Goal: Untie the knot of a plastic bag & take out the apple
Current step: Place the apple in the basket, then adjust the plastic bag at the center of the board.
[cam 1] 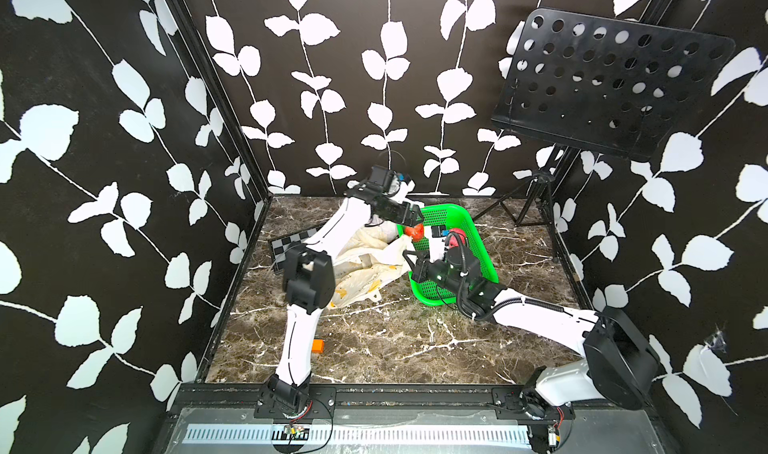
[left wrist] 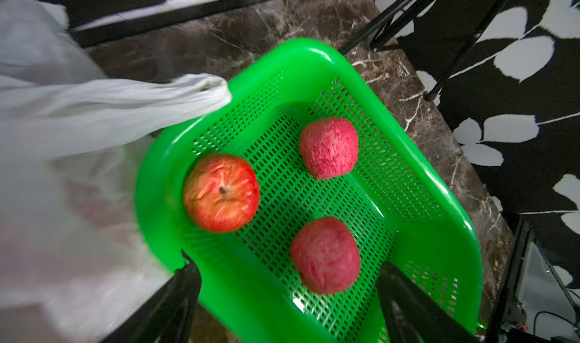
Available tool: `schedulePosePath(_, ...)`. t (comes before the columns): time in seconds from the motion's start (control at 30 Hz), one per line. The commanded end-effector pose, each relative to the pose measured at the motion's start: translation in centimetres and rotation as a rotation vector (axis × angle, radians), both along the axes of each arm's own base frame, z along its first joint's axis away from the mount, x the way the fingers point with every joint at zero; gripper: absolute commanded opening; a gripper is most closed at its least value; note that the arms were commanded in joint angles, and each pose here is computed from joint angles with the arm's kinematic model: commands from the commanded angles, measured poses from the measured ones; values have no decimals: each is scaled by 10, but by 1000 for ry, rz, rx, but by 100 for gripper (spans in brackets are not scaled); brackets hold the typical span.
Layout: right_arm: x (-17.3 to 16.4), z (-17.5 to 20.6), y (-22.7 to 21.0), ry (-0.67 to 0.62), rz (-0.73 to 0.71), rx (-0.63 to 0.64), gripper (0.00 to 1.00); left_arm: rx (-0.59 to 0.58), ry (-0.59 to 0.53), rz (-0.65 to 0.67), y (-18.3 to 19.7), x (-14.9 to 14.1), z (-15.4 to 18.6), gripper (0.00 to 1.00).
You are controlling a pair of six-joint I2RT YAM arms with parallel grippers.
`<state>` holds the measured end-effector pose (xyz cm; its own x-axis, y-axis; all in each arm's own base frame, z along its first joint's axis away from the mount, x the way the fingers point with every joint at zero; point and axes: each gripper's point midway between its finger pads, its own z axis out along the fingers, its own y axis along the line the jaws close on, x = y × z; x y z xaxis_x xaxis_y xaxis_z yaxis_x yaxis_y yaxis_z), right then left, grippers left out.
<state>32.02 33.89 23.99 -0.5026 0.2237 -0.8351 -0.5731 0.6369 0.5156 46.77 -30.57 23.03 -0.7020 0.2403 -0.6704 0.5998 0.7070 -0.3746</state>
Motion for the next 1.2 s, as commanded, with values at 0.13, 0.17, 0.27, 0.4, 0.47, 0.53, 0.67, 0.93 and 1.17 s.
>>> schedulePosePath(0.13,26,62,45,-70,66,144,0,-81,-310,394,132,-9,140,85)
schedulePosePath(0.17,28,67,57,-67,93,169,0,-72,-330,438,149,-13,147,85)
schedulePosePath(0.27,26,98,91,-104,169,224,0,-52,-380,568,196,-19,168,85)
schedulePosePath(0.4,20,142,133,-154,278,265,0,-65,-422,704,250,-30,193,85)
schedulePosePath(0.47,21,149,144,-142,319,285,0,-54,-443,739,263,-37,201,85)
schedulePosePath(0.53,19,144,149,-122,346,279,0,-43,-456,755,269,-42,205,85)
schedulePosePath(0.67,8,99,150,-59,394,179,0,-65,-434,725,263,-43,198,85)
schedulePosePath(0.93,-37,-45,109,95,487,-157,11,-159,-259,585,219,-37,134,78)
schedulePosePath(1.17,-73,-111,53,146,510,-386,31,-92,-60,471,166,-58,44,72)
